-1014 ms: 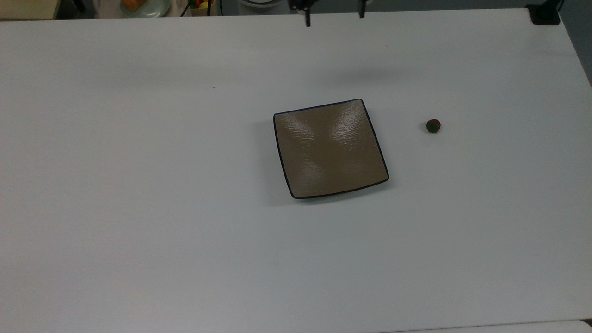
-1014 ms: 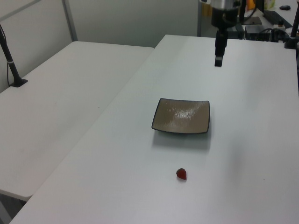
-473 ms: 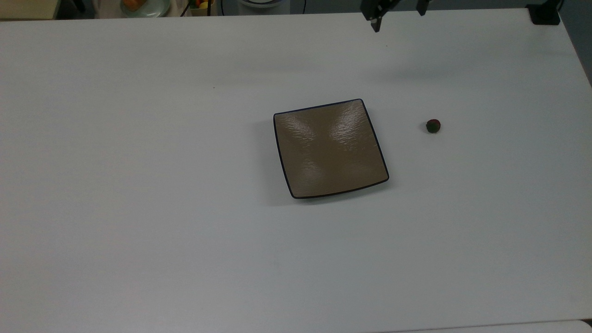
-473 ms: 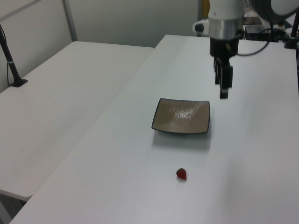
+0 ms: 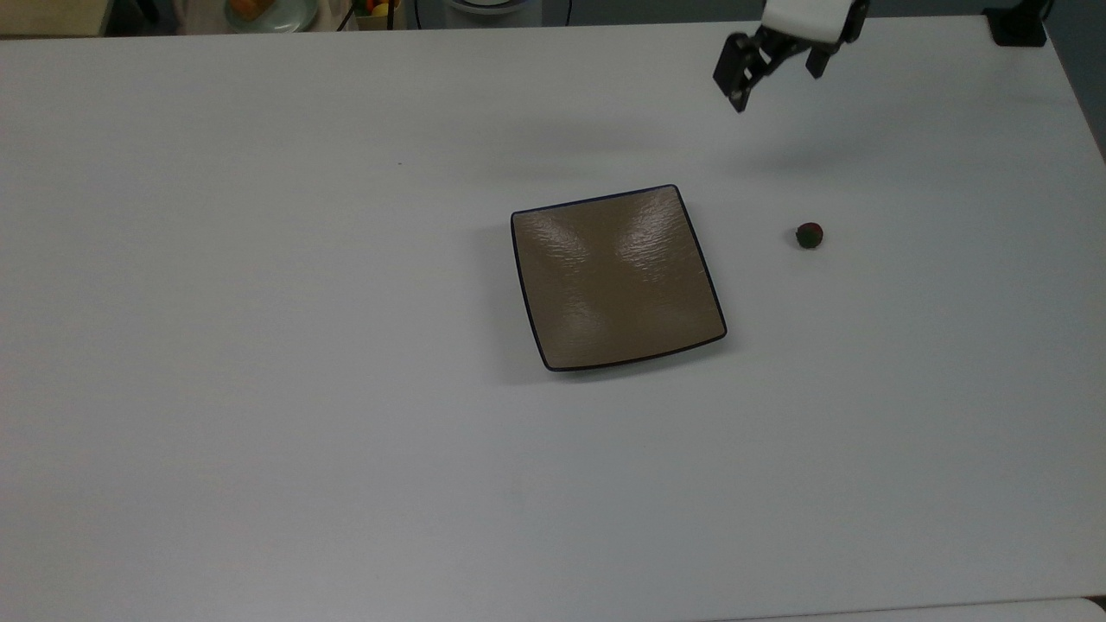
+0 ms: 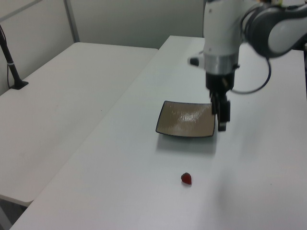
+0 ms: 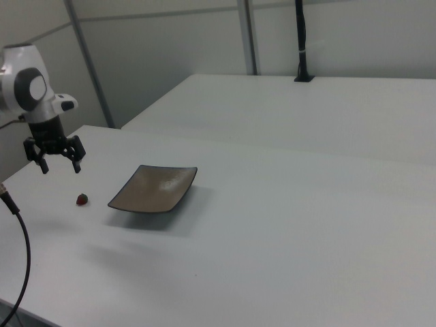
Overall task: Strawberries on a ceramic plate
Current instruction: 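Lower the gripper over the strawberry, then close the gripper on the strawberry and lift it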
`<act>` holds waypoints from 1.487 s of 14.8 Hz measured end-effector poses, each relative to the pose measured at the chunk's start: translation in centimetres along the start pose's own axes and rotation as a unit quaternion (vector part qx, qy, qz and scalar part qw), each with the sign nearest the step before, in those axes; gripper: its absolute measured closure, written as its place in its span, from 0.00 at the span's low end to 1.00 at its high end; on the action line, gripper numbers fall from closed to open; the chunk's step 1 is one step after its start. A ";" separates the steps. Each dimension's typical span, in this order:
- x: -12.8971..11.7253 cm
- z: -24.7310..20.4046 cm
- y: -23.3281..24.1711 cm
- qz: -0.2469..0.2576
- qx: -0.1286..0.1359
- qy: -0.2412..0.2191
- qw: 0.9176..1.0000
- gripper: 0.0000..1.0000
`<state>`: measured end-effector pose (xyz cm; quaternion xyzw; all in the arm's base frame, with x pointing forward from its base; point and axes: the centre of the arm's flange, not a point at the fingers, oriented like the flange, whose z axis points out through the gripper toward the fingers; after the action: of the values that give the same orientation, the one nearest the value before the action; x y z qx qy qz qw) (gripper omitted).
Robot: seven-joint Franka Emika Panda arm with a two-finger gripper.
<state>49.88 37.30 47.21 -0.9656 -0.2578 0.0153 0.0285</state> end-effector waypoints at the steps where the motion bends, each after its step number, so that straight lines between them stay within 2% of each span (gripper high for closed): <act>1: 0.9 1.7 -0.1 0.000 0.002 0.005 1.000 0.00; 4: 2.6 5.4 -1.1 -0.007 0.005 0.022 1.000 0.00; 8: 4.1 9.8 -3.3 -0.016 -0.013 0.041 0.999 0.00; 15: 5.7 14.4 -3.5 -0.018 -0.017 0.072 0.997 0.00; 18: 6.1 15.7 -3.9 -0.030 -0.022 0.084 0.996 0.07; 19: 6.2 16.2 -3.9 -0.033 -0.023 0.086 0.996 0.16; 21: 6.4 17.2 -4.0 -0.034 -0.022 0.088 0.995 0.21; 22: 6.4 17.5 -4.0 -0.034 -0.021 0.089 0.995 0.35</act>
<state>52.70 44.75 29.94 -0.9543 -0.2868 -0.0776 0.0313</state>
